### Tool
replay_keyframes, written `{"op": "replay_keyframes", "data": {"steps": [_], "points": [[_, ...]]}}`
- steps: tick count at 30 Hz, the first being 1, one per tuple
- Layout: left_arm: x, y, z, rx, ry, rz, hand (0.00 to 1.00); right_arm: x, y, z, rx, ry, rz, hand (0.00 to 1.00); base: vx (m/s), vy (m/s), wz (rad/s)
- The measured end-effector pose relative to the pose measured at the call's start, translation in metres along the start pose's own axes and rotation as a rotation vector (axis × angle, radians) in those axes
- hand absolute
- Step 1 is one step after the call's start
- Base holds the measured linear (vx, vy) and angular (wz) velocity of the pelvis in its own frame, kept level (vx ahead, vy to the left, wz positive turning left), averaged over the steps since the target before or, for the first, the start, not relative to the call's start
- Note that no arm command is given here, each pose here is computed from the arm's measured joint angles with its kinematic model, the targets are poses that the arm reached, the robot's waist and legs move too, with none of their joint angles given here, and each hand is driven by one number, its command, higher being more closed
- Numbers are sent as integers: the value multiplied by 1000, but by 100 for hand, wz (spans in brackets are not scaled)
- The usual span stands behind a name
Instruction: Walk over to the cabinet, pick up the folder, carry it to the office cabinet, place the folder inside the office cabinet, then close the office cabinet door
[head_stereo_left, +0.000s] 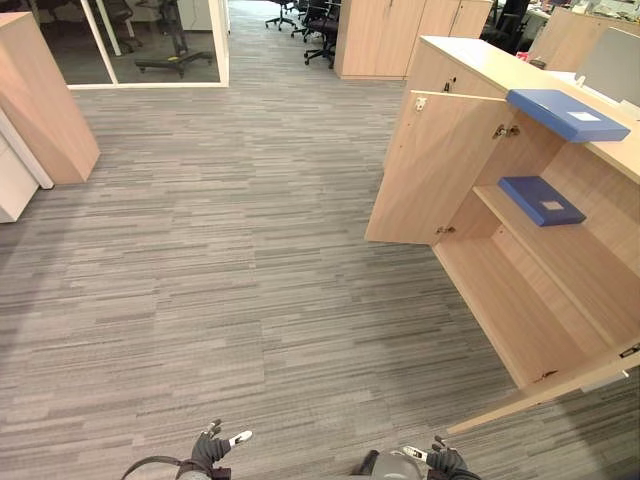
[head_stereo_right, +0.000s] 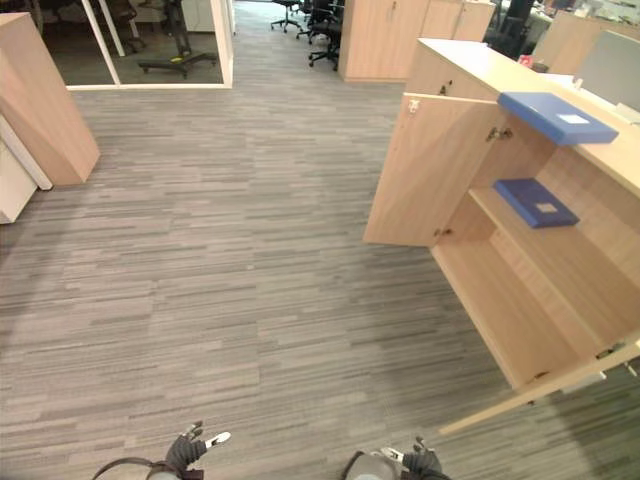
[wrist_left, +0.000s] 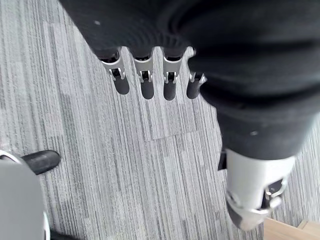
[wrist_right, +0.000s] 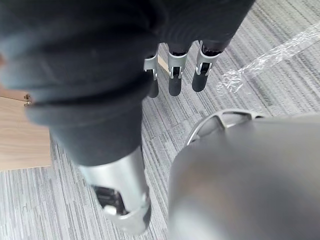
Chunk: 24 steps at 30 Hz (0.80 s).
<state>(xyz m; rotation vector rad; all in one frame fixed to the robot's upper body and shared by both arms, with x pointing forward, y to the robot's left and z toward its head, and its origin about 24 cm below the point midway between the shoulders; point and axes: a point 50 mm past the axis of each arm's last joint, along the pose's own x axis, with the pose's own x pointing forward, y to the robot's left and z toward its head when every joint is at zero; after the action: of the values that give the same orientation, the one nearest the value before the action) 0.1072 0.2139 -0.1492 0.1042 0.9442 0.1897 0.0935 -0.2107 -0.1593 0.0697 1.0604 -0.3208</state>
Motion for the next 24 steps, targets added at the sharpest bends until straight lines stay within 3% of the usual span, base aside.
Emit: {"op": "replay_keyframes", "data": {"steps": [5, 11, 14, 24], "points": [[-3, 3, -11, -29, 37, 24, 0, -1, -6, -3, 5, 11, -12, 0, 360, -205, -29], [-8, 16, -25, -266, 86, 147, 0, -7, -15, -31, 59, 117, -49, 0, 495, -328, -65], [-8, 21, -20, -299, 61, 175, 0, -8, -15, -37, 62, 149, -50, 0, 539, -133, -98], [-14, 20, -32, -394, 75, 246, 0, -5, -3, -26, 68, 96, -28, 0, 447, 148, -90]]}}
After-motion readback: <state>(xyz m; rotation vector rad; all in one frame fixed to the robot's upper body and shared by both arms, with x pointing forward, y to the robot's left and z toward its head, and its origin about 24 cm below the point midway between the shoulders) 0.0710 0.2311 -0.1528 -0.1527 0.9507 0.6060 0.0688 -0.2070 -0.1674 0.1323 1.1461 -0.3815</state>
